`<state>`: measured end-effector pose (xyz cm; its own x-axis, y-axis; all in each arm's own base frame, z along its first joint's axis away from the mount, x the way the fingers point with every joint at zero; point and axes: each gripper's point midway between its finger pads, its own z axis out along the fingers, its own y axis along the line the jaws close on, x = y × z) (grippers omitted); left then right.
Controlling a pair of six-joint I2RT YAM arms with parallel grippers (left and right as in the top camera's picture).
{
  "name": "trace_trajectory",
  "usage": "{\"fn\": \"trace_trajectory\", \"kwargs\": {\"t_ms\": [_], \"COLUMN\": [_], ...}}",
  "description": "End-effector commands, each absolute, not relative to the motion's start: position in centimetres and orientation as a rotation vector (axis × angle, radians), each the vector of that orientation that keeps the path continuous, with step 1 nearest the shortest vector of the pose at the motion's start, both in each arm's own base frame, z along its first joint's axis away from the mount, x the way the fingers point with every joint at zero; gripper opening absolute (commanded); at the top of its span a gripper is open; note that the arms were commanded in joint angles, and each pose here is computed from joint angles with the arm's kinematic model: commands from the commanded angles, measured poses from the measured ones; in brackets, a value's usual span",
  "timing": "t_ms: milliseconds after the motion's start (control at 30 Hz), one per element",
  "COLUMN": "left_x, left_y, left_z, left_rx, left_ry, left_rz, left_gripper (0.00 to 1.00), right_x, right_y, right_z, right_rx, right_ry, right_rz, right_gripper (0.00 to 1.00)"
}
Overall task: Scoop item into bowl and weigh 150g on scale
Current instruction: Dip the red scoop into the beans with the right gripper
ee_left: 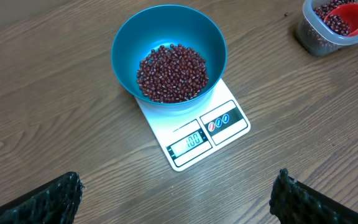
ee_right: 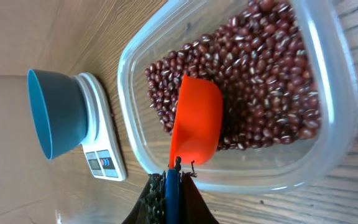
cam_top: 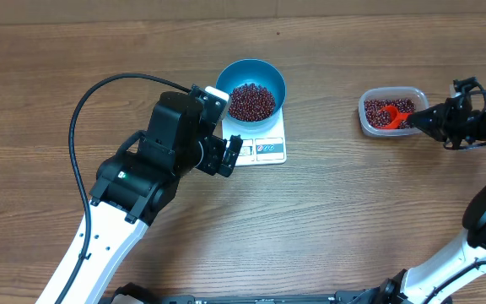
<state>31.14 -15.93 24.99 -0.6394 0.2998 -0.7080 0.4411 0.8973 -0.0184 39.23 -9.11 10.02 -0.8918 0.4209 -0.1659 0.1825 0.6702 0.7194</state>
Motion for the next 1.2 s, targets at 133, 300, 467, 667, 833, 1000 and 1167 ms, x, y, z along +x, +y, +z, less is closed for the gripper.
{"fn": "trace_trajectory", "kwargs": {"t_ms": [133,300,467,667,833,1000,1167], "left_x": [31.1,31.1,31.1,31.1,31.1,31.1,31.1], "left_y": [-15.9,-15.9,-15.9,-15.9,-15.9,-15.9,-15.9], "left_z": [24.6,24.6,24.6,24.6,24.6,24.6,24.6], "left_rx": [0.522,0.522,0.522,0.522,0.522,0.522,0.522], "left_ry": [2.319,2.319,2.319,2.319,2.319,2.319,2.319], "left_rz": [-0.234,-0.234,-0.234,-0.234,-0.234,-0.234,-0.234], "left_gripper": [1.00,1.00,1.00,1.00,1.00,1.00,1.00], "right_x": [39.1,39.3,40.3,42.2,42.5,41.8,41.5], "right_y": [-11.6,-12.0,-9.2,-4.8,-5.4,-6.6,-6.5], "right_z": [8.3,8.3,8.2,8.4,8.7,8.7,9.7], "right_rx": [0.465,0.452,0.353,0.231,0.338,0.393,0.375], "right_ry": [2.661,2.682,2.703,2.710,2.683,2.681,2.616], "right_rz": [0.829,0.767,0.779,0.788,0.827,0.841,0.964], "right_gripper": [0.04,0.04,0.04,0.04,0.04,0.04,0.03]}}
